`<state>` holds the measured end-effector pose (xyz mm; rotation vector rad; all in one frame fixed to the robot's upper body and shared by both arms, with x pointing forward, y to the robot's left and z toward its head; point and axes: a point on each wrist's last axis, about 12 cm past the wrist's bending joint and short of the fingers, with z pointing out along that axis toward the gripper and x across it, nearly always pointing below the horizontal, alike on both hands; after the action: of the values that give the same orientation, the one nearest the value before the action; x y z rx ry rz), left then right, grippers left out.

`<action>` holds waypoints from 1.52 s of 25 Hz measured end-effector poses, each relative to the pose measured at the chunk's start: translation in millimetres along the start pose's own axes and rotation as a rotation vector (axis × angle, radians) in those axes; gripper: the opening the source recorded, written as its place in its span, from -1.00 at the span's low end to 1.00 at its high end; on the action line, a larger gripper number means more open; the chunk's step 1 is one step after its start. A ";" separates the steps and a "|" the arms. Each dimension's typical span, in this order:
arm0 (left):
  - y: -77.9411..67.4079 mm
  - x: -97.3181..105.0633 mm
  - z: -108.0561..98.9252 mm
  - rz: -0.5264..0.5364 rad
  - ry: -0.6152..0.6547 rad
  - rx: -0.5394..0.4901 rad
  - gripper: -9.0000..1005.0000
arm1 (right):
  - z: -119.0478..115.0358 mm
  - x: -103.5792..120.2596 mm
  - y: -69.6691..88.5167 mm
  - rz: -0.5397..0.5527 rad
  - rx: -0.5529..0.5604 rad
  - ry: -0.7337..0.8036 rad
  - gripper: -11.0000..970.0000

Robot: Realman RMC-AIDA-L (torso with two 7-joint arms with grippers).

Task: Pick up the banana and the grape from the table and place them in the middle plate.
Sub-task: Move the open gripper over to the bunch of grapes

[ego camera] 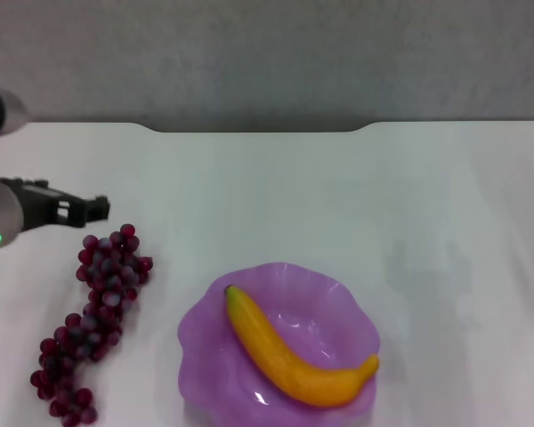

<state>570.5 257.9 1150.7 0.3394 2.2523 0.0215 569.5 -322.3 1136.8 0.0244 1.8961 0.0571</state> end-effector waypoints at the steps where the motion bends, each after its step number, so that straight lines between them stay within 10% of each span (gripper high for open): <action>1: -1.3 -0.1 3.0 0.004 0.022 0.005 0.57 | 0.3 0.1 0.3 0.000 -0.001 0.001 0.64; 15: 0.7 12.4 45.1 -0.010 0.218 0.017 0.56 | 5.0 -1.0 7.8 -0.011 -0.027 0.022 0.63; 38: -6.6 7.0 66.5 -0.006 0.198 0.076 0.55 | 8.3 -2.1 15.8 -0.021 -0.051 0.033 0.63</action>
<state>614.8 246.8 1101.4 0.3856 2.4552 -0.0345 577.8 -306.4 1137.0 -0.0316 1.9270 0.0922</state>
